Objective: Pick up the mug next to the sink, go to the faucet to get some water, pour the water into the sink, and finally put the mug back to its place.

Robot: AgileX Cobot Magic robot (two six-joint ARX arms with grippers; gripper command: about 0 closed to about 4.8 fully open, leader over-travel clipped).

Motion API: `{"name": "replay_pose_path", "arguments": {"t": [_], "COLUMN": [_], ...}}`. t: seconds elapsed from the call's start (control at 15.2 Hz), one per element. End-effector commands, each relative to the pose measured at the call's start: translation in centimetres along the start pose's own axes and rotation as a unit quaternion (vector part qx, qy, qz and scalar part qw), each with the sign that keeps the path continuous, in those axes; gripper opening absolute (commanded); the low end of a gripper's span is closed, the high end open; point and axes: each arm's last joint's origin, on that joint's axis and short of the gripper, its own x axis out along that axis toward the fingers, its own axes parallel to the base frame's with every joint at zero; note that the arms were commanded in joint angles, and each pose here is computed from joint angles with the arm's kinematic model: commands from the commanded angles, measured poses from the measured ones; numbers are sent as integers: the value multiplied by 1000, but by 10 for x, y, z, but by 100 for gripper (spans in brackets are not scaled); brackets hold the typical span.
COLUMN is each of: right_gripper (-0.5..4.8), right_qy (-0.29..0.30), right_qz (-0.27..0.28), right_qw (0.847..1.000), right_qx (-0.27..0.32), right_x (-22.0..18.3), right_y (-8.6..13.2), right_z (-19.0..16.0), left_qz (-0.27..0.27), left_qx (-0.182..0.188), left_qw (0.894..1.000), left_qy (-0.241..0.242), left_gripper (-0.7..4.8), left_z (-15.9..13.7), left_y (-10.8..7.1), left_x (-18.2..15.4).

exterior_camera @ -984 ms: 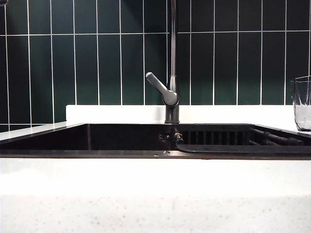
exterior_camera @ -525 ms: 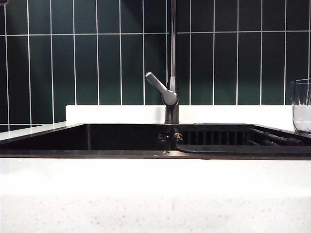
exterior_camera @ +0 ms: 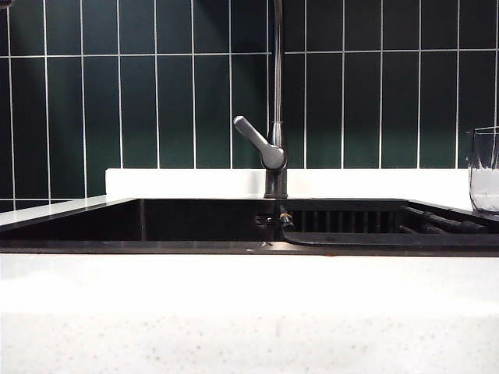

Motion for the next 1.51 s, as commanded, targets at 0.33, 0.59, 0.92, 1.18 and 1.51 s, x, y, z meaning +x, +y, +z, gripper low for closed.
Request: {"name": "replay_pose_path", "arguments": {"t": [0.33,0.59,0.92,1.18,1.51], "right_gripper": [23,64,64,92,96], "right_qy": [16,25,33,35,33], "right_qz": [-1,-5,-6,-12,-13], "right_qw": [1000,1000,999,999,999], "right_qx": [6,11,14,17,19], "right_x": [0,0,-4,-5,-15], "right_y": [0,0,1,2,7], "right_z": [-4,-6,-11,-12,-14], "left_qz": [-5,-14,-15,-16,-24], "left_qx": [0,0,0,0,-2], "left_qw": [1000,1000,1000,1000,1000], "left_qy": [-5,-4,-4,-4,-2], "left_gripper": [-6,-6,-6,-6,-6], "left_z": [2,2,1,1,1], "left_y": [0,-1,-1,-1,-2], "left_x": [0,0,0,0,0]}}
